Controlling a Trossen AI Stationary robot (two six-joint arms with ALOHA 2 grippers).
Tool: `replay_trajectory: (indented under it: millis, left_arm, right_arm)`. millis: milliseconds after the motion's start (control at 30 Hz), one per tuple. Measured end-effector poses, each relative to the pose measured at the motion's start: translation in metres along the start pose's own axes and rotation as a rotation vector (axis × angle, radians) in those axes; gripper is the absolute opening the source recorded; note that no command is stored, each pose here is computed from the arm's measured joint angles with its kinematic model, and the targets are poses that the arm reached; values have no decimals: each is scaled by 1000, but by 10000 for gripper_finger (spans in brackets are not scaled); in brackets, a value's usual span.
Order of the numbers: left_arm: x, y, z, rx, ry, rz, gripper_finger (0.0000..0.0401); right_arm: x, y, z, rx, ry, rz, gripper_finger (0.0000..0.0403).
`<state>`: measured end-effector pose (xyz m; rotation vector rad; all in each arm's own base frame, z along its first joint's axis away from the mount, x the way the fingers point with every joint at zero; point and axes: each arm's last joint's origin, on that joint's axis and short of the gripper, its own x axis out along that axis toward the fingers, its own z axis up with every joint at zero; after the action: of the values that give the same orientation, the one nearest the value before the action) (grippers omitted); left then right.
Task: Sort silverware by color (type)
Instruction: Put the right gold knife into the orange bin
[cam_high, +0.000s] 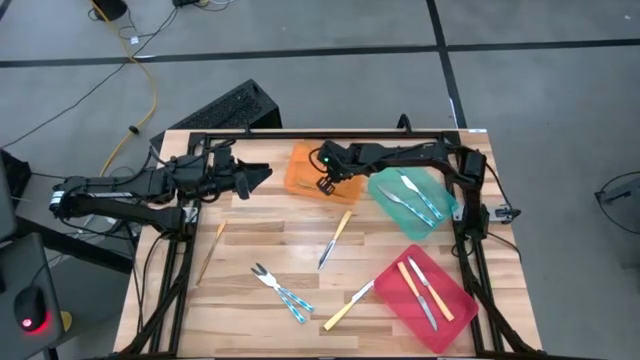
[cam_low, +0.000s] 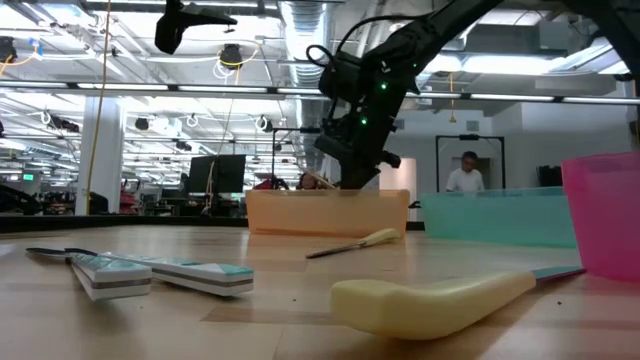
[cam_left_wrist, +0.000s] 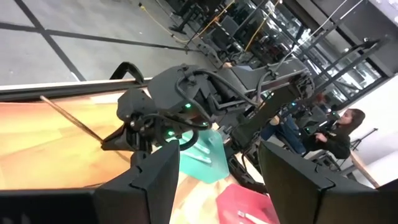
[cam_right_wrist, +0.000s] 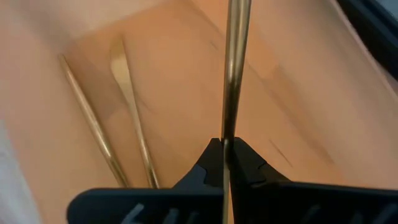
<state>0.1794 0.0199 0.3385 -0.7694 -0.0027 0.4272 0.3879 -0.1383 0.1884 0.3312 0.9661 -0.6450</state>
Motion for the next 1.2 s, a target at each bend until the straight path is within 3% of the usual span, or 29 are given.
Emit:
replay_trajectory:
  millis: [567, 967, 1200]
  left_arm:
    - [0, 4, -4, 10, 43, 38, 202]
    - [0, 6, -6, 28, 65, 56, 202]
    - [-1, 8, -8, 66, 89, 67, 202]
  right_arm:
    - [1, -2, -3, -2, 28, -10, 32]
    - [24, 9, -10, -17, 30, -3, 35]
    - [24, 9, -12, -25, 48, -13, 63]
